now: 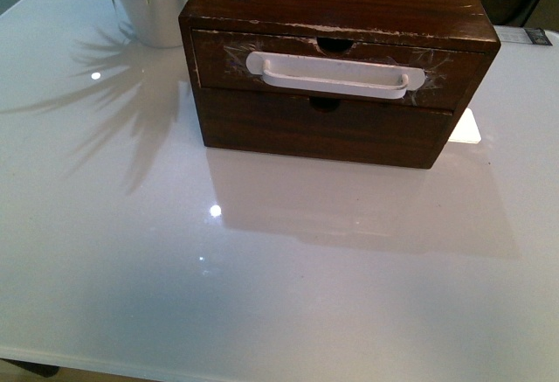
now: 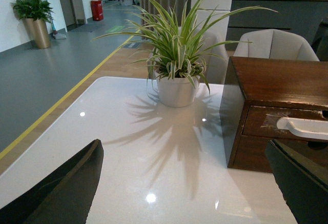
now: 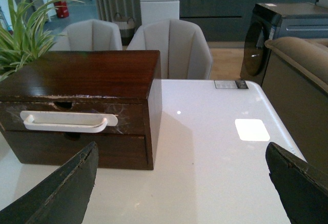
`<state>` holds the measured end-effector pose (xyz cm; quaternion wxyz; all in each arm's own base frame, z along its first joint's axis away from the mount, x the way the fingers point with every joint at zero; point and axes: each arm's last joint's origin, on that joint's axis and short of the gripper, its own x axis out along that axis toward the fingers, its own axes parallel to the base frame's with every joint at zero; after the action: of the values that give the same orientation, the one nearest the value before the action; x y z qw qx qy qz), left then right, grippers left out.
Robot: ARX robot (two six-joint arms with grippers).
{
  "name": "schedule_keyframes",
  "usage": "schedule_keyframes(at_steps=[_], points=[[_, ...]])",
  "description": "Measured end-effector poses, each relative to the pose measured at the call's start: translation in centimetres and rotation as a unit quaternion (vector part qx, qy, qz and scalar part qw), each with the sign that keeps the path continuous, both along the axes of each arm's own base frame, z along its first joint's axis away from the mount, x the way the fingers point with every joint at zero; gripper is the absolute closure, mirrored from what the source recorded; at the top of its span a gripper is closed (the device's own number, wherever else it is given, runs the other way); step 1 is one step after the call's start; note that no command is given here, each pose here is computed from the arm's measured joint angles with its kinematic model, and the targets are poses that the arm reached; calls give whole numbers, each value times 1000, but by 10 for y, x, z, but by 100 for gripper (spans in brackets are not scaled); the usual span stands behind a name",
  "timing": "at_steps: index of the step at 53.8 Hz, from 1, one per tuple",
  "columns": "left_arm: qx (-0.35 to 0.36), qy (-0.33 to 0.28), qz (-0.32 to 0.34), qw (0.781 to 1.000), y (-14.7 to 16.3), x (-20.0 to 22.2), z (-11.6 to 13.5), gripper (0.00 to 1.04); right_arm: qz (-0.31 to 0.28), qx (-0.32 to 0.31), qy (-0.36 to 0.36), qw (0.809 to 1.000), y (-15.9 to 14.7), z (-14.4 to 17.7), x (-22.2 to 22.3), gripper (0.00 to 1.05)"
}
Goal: Open drawer
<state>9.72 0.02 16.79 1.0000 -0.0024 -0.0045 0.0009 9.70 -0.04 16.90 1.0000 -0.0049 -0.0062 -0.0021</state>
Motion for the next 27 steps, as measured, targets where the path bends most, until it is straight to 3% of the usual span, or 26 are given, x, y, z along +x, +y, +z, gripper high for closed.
schedule_keyframes(at_steps=[27], points=[[0, 0, 0, 1000, 0, 0, 0, 8, 0, 0, 0, 1000, 0, 0, 0, 9]])
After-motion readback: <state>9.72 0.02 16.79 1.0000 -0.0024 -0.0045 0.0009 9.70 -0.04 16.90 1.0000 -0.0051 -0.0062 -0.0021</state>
